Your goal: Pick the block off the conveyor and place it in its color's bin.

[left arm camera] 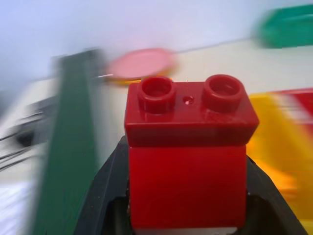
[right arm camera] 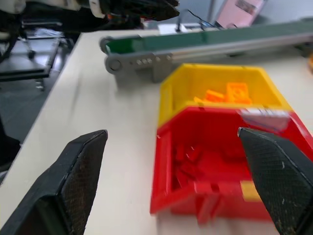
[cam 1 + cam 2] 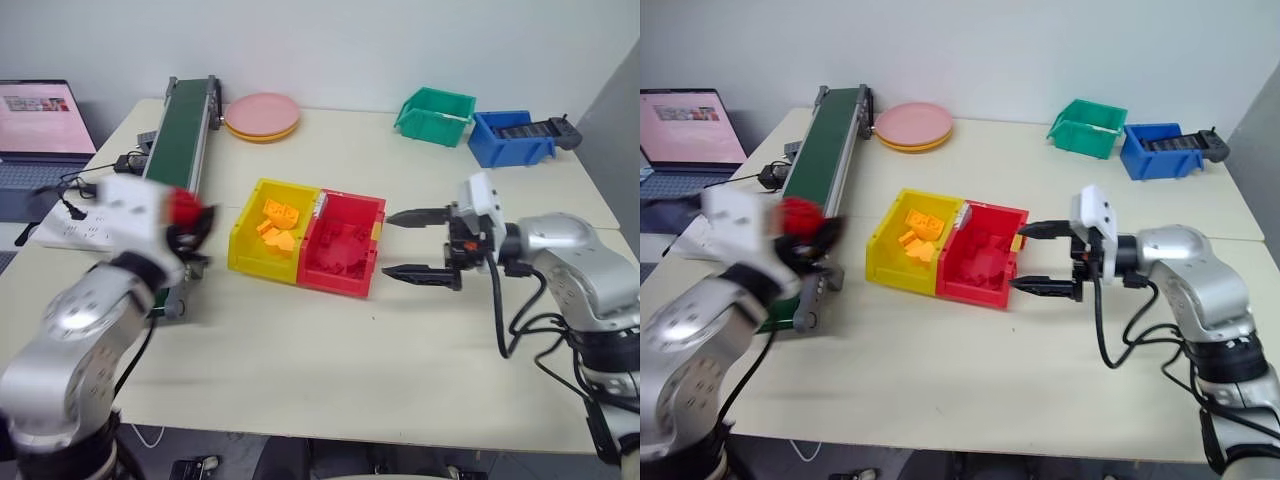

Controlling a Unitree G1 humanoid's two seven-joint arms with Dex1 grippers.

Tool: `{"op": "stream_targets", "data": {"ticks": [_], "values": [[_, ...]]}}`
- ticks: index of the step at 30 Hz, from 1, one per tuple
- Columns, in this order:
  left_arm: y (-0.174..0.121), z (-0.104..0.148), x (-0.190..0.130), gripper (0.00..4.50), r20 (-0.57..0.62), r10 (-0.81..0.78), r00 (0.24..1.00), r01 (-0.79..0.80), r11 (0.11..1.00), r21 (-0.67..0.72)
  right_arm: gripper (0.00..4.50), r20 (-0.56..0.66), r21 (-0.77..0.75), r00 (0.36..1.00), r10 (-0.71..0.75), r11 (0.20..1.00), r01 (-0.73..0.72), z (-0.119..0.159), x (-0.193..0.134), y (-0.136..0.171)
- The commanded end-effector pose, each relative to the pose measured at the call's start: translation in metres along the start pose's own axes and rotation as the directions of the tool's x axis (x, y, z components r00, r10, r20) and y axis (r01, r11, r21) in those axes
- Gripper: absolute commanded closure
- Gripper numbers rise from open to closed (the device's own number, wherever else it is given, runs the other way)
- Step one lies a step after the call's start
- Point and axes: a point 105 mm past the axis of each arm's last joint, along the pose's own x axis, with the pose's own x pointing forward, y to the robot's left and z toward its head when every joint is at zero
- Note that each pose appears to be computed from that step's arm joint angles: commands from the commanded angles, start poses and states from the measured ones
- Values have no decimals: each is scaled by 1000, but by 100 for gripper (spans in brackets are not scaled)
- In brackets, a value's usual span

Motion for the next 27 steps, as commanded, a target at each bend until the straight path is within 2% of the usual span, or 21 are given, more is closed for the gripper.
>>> {"op": "stream_targets", "data": {"ticks": [1, 5, 9, 21, 23, 25, 27], "values": [[-28, 16, 31, 296, 31, -205, 978, 204, 979, 26, 0, 12, -30, 997, -81, 996, 81, 11, -16, 5], [-42, 5, 63, 296, -26, -312, 950, 313, 949, 49, 0, -19, -19, 989, -143, 990, 143, 3, -25, 12], [-72, -11, 84, 296, -70, -452, 889, 456, 889, 42, 0, -15, -23, 980, -198, 980, 198, 3, -33, 20], [-71, -12, 103, 296, -55, -441, 896, 445, 888, 114, 0, -42, -11, 973, -227, 974, 227, -1, -38, 32], [-72, -12, 102, 226, -52, -450, 892, 453, 884, 113, 0, -43, -10, 973, -228, 974, 228, -1, -38, 33], [-76, -11, 99, 205, -40, -477, 878, 478, 874, 87, 0, -42, -10, 973, -229, 973, 229, -1, -38, 33], [-77, -9, 98, 158, -31, -490, 871, 490, 869, 70, 0, -40, -6, 973, -229, 973, 229, -1, -38, 33]]}}
